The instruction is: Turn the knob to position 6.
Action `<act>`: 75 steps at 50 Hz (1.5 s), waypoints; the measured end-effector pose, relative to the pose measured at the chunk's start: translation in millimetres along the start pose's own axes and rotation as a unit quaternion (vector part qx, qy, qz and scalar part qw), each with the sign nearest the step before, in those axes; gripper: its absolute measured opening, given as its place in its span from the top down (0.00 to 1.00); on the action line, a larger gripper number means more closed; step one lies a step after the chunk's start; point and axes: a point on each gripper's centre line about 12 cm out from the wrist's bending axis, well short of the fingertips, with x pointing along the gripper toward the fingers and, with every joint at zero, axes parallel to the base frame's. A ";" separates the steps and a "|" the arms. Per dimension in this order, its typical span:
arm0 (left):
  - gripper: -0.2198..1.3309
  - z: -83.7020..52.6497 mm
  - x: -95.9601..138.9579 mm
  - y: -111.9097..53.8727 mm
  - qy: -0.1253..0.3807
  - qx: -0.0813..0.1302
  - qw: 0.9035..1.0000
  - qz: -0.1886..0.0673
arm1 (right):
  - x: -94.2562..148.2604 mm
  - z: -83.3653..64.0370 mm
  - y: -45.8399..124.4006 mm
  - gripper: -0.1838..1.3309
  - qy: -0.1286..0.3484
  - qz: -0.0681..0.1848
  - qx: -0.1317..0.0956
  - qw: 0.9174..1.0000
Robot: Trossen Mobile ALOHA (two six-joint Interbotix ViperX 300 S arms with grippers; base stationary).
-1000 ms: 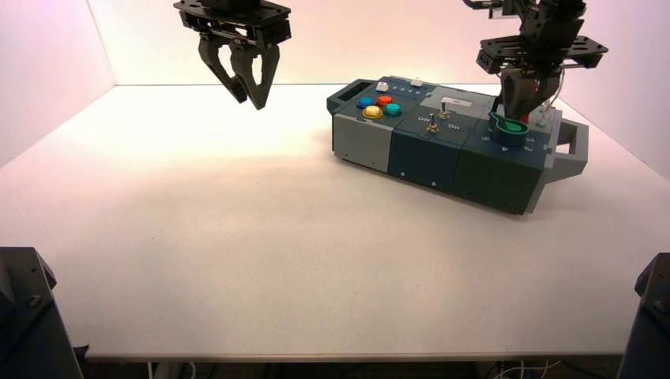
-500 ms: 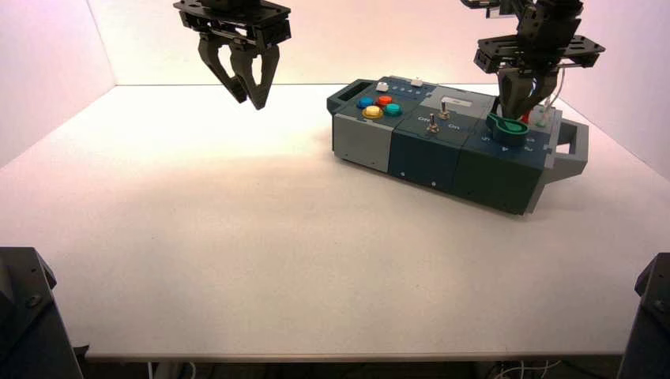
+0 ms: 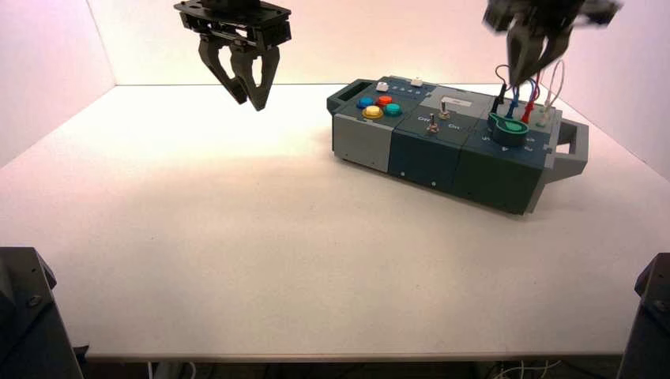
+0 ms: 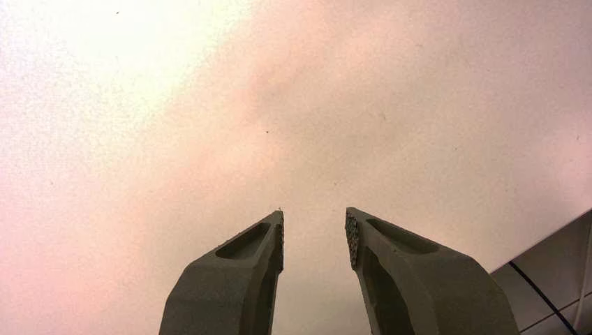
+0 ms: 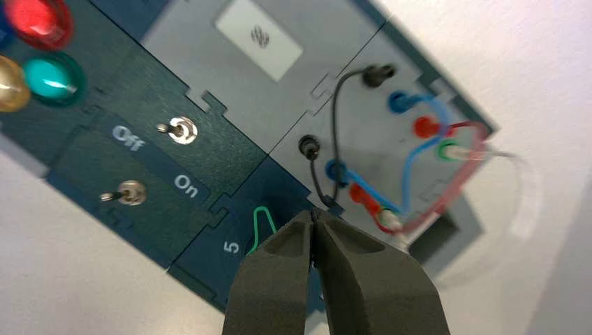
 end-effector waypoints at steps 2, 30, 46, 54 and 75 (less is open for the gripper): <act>0.24 0.6 -0.4 -0.4 -0.001 0.001 1.000 0.000 | -10.8 1.0 0.1 0.97 -0.013 -0.001 -0.002 1.000; 0.26 1.8 -1.4 0.4 -0.003 0.001 1.000 0.001 | -119.5 -77.9 13.6 0.06 -0.198 0.009 -0.021 0.980; 0.26 5.3 -23.8 5.4 -0.052 -0.006 0.999 0.011 | -114.1 -129.9 22.7 0.01 -0.251 0.029 -0.018 0.967; 0.26 2.4 -39.2 15.7 -0.094 -0.021 0.995 0.023 | -118.1 -135.0 27.2 0.01 -0.276 0.039 -0.021 0.960; 0.28 -1.3 -40.3 16.5 -0.099 -0.022 0.994 0.026 | -115.0 -135.1 41.7 0.01 -0.276 0.062 -0.051 0.958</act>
